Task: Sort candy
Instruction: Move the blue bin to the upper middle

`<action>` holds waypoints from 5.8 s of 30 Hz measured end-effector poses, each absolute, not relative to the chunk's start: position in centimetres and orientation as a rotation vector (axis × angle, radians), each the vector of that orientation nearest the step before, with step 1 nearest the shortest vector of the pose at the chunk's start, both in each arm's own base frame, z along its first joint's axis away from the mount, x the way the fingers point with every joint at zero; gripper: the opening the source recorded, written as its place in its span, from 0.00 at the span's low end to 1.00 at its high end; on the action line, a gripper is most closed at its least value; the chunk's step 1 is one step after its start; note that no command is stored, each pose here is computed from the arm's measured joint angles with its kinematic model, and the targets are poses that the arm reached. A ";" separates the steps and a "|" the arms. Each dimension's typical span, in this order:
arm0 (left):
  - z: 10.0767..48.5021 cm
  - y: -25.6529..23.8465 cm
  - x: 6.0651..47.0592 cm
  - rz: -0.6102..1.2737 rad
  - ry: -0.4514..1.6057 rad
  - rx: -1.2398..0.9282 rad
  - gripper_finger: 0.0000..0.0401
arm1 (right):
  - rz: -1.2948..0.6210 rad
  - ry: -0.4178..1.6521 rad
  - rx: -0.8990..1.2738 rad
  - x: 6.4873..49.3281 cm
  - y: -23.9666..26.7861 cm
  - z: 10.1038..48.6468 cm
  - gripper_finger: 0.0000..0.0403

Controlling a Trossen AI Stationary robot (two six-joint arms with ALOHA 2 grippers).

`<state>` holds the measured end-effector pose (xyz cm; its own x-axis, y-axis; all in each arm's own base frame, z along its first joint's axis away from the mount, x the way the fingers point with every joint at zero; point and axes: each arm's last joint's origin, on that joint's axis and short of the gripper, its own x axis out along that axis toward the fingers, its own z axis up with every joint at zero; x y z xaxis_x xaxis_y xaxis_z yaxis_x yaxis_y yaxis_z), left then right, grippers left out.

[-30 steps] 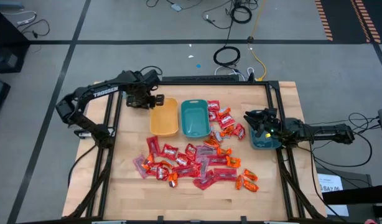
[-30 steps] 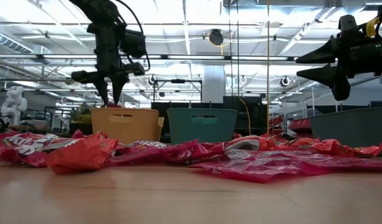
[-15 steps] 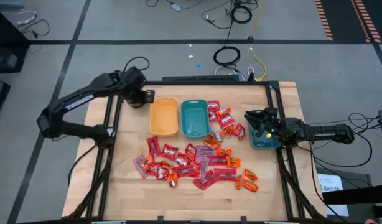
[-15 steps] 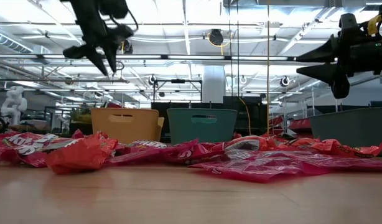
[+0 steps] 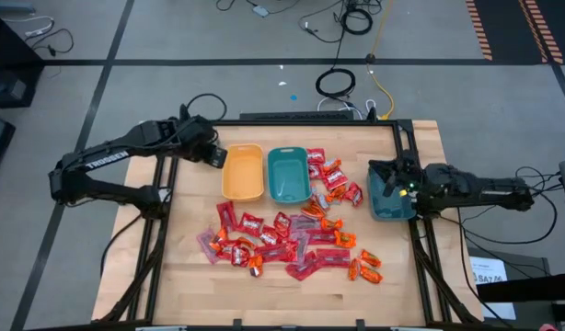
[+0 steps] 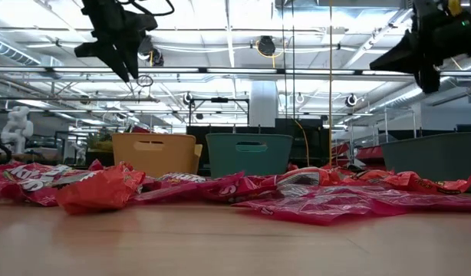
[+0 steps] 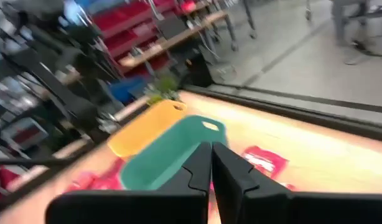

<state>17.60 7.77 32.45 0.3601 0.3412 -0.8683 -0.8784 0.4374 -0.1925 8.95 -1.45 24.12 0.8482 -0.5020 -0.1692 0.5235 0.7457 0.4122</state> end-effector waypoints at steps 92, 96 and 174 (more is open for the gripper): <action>32.5 5.6 18.5 0.836 0.862 -0.673 0.31 | -0.653 1.423 -0.412 23.6 -26.0 34.4 0.00; 32.5 5.6 18.5 0.835 0.862 -0.674 0.31 | -0.618 1.485 -0.446 27.3 -27.8 32.4 0.00; 32.3 3.9 18.7 0.701 0.952 -0.577 0.31 | -0.906 1.812 0.014 24.6 -16.7 27.9 0.00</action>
